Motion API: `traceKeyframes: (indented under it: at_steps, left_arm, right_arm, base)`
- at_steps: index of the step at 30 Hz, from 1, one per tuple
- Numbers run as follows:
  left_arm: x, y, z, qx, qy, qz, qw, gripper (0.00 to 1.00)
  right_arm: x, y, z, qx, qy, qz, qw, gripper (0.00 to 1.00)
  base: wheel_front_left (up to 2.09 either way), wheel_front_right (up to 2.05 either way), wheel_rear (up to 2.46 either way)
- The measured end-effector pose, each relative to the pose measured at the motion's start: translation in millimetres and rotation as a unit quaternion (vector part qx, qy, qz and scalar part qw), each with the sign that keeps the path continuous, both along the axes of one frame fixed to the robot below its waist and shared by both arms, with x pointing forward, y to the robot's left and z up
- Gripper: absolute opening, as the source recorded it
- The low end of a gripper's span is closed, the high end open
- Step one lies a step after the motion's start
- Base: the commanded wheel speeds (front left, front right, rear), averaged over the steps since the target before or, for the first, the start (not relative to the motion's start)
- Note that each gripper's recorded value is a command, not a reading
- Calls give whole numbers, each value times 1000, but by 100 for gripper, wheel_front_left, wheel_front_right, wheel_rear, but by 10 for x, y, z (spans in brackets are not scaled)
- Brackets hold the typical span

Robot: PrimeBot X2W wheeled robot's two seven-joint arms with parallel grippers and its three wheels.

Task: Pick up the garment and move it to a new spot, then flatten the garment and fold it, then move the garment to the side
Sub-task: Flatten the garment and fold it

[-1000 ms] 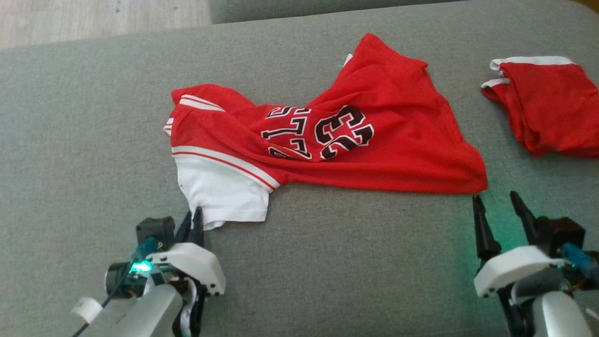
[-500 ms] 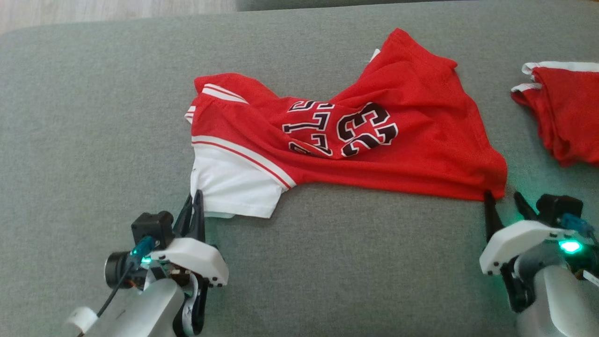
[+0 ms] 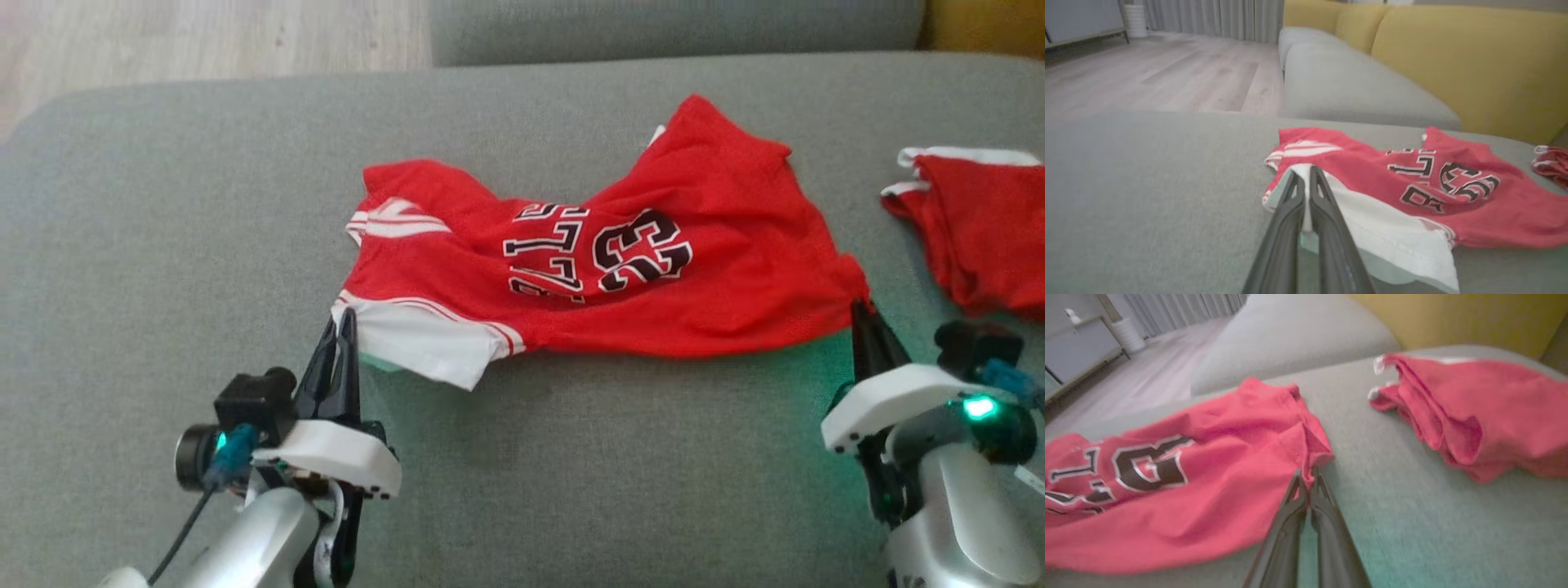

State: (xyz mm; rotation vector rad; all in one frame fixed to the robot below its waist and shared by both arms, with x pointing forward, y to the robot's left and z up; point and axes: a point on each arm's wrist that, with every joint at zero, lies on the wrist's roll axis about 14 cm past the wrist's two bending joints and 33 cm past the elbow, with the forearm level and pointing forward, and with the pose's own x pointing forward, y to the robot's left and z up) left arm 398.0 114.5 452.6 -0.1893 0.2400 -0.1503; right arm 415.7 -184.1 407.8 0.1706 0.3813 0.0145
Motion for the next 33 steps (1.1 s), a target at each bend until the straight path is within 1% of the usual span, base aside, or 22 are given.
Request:
traceKeyframes:
  at_steps: [3,6,9,11,13,15,19,22,25,26,28,31,33]
  left_arm:
    - [0,-4,299,-5,-43,-4,999,0]
    - [-27,7,666,-5,-97,-10,995,0]
    - [-81,36,1113,0,-159,-17,987,0]
    - [-129,48,1491,11,-214,-24,977,0]
    - [-181,41,1884,26,-266,-35,963,0]
    - [-240,34,2285,42,-319,-45,946,0]
    - [-428,11,3097,74,-425,-58,900,0]
    - [-572,-33,3554,98,-482,-69,868,0]
    - [-638,-50,3857,114,-514,-71,847,0]
    - [-629,-56,3909,122,-518,-72,843,0]
    - [-570,-80,3944,129,-517,-78,843,0]
    - [-359,-74,3851,140,-497,-82,853,0]
    - [-154,-33,3739,149,-477,-80,863,0]
  right_arm:
    - [84,31,344,8,-57,1,998,0]
    - [151,44,787,11,-127,2,992,0]
    - [164,62,1272,19,-197,4,980,0]
    - [138,55,1623,18,-247,3,969,0]
    - [92,50,1963,15,-292,5,956,0]
    - [31,63,2252,11,-327,9,945,0]
    - [-148,15,2781,-4,-390,5,921,0]
    - [-290,-23,3072,-20,-424,0,906,0]
    - [-411,-73,3286,-29,-449,-7,893,0]
    - [-435,-89,3332,-32,-454,-9,890,0]
    - [-443,-118,3404,-43,-459,-15,887,0]
    - [-374,-152,3432,-41,-458,-19,888,0]
    - [-274,-144,3402,-40,-448,-17,893,0]
  base:
    - [0,0,0]
    - [0,0,0]
    - [0,0,0]
    - [0,0,0]
    - [0,0,0]
    - [0,0,0]
    - [0,0,0]
    - [0,0,0]
    - [0,0,0]
    - [0,0,0]
    - [0,0,0]
    - [0,0,0]
    - [0,0,0]
